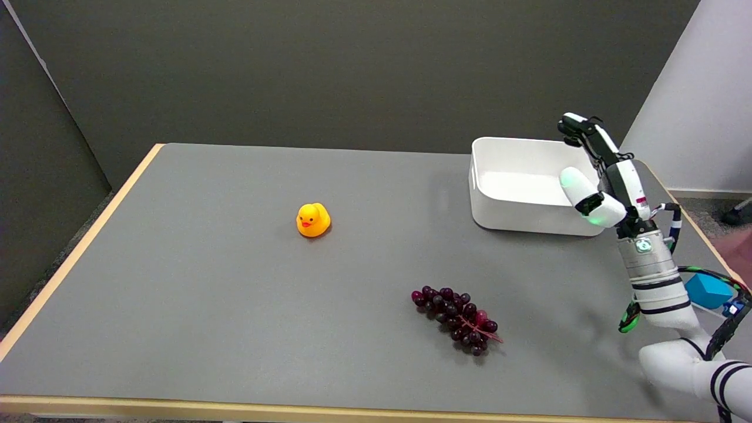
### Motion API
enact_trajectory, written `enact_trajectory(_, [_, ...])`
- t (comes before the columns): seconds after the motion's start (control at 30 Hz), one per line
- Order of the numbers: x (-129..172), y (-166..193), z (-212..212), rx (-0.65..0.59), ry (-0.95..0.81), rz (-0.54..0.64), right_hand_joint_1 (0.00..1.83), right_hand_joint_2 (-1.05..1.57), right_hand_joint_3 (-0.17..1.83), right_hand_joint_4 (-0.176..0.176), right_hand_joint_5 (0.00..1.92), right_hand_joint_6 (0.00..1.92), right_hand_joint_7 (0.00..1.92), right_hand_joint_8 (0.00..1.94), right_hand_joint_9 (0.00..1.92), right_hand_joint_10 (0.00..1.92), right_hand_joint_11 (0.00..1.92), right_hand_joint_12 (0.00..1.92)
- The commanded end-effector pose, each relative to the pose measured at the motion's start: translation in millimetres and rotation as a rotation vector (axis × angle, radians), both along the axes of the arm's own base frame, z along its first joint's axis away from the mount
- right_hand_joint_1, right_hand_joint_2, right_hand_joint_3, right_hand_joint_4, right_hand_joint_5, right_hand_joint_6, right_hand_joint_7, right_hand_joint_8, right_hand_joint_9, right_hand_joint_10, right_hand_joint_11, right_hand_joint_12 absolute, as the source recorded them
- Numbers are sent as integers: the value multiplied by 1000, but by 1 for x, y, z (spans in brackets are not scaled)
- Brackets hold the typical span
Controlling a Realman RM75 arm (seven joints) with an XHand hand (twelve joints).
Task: Pick up the grape.
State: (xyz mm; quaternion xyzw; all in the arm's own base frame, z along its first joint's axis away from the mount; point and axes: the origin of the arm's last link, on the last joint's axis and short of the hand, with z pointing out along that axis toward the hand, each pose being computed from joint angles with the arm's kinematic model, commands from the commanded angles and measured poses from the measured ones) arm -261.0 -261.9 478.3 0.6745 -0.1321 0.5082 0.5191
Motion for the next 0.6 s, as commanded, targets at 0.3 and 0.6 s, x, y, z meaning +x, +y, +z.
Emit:
enact_trajectory(0.3, [21,16,-80,311,451,-147,551,643,853,-51,269,494,373,469,214,904,-1,1191])
enact_trajectory(0.6, [-25,30,-125,210,839,-377,527,615,922,-81,250,514,344,510,217,866,2,1183])
